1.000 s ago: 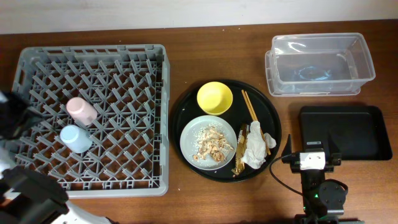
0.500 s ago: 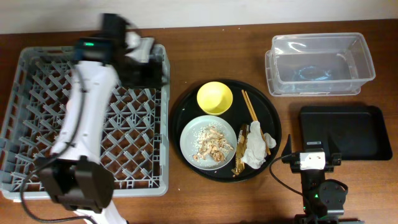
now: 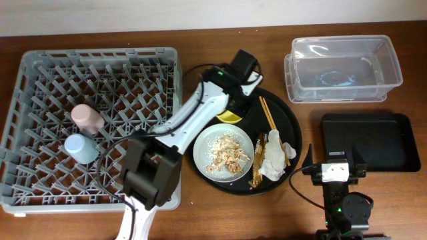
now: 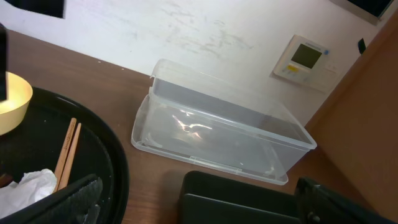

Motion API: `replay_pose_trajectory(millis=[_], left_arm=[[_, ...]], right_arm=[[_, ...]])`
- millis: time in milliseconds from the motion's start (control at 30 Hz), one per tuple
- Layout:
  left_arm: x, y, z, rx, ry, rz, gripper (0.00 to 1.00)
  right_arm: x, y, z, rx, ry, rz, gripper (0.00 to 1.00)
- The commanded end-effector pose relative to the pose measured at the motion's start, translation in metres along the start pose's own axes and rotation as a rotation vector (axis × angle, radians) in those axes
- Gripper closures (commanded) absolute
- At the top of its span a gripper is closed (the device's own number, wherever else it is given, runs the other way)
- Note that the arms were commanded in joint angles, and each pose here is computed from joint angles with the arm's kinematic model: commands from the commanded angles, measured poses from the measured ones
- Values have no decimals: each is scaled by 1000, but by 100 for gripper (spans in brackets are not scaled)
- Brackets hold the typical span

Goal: Sort waste into correct bins and load items into the dishwasher rack
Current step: 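Reach the left gripper to the yellow bowl on the tray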

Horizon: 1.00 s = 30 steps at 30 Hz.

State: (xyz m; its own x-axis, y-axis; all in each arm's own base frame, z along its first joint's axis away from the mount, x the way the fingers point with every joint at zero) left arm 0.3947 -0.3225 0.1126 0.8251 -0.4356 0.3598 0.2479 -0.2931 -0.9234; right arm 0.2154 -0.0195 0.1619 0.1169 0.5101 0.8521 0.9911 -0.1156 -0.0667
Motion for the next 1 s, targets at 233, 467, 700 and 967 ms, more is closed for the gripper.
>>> replay_pose_trajectory(millis=[233,467,700,967], left_arm=[[-16,53,3,117,67,60,45],[-9,51,2,115,17,34,76],[4,40,-2,108,18,-1,93],[15,23,-5,103,-49,-19,99]], right_arm=[[-3,0,1,-4,0,9,1],[-3,0,1,-4,0,9,1],[-3,0,1,-4,0,10,1],[-3,0,1,-4,0,10,1]])
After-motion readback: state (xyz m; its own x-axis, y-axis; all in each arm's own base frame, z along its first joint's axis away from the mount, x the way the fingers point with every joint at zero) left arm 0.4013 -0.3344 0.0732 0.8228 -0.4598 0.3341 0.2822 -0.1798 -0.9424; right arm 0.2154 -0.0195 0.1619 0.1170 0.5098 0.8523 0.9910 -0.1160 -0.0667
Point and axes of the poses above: each gripper's point midway between its finger pads, its own y axis out along the fingers, its own z axis along the line the jaws close on, x = y × z, the point moved 3 cm from there along -y, back along the fingers, and after that the axes turned 10 degrees about -y, right-handed, at the moved point
